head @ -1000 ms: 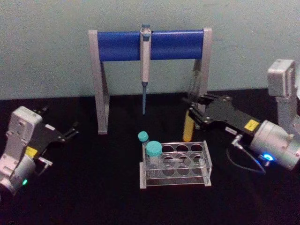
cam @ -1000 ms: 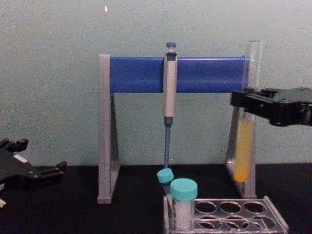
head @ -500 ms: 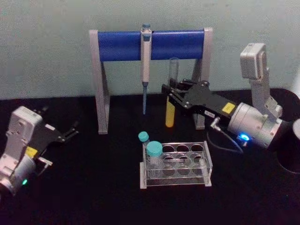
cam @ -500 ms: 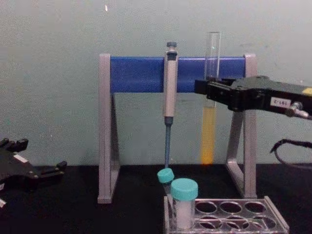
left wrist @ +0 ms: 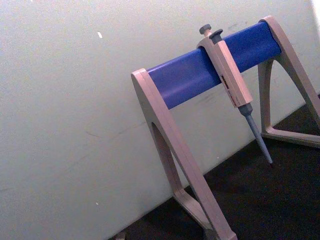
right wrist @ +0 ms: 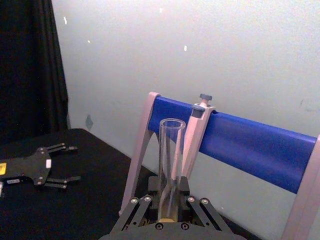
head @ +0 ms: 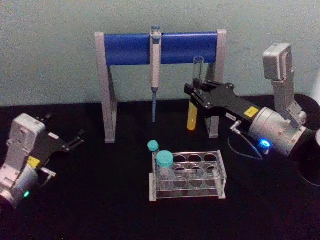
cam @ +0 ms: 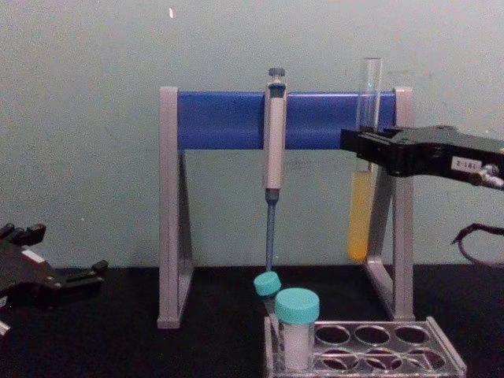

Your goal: Pick up the test tube from the test tube rack, shake it, then place it back into the test tube rack.

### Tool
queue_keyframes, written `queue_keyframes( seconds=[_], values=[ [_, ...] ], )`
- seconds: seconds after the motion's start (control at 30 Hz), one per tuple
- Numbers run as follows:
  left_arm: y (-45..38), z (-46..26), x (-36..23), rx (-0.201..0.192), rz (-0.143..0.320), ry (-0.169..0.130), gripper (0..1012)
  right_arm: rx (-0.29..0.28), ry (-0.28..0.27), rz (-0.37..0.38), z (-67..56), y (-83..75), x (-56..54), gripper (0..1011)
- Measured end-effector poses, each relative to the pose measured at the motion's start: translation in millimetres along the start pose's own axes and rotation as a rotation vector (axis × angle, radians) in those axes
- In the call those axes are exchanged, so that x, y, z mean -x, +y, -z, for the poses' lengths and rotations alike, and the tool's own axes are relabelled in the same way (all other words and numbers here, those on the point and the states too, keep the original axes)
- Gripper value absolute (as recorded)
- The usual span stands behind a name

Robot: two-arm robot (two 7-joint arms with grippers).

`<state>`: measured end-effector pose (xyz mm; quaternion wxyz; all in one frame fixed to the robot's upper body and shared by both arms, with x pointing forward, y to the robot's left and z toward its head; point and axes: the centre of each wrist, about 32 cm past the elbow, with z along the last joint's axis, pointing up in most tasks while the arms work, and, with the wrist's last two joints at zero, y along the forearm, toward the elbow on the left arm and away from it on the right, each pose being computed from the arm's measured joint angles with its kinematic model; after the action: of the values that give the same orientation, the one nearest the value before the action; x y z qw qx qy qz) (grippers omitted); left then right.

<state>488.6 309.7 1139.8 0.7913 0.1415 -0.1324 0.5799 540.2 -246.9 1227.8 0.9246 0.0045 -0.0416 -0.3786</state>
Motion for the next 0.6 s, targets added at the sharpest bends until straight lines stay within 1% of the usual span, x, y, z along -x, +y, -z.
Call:
queue_keyframes(
  seconds=[0.33, 0.47, 0.6],
  values=[
    [0.0, 0.0, 0.0, 0.0, 0.0, 0.0, 1010, 0.0, 0.003, 0.023, -0.2, -4.8, -0.3, 235],
    [0.0, 0.0, 0.0, 0.0, 0.0, 0.0, 1010, 0.006, -0.003, 0.047, -0.5, -11.5, -1.1, 235],
    [0.0, 0.0, 0.0, 0.0, 0.0, 0.0, 1009, 0.017, -0.007, 0.072, -1.5, -22.5, 0.1, 235]
  ],
)
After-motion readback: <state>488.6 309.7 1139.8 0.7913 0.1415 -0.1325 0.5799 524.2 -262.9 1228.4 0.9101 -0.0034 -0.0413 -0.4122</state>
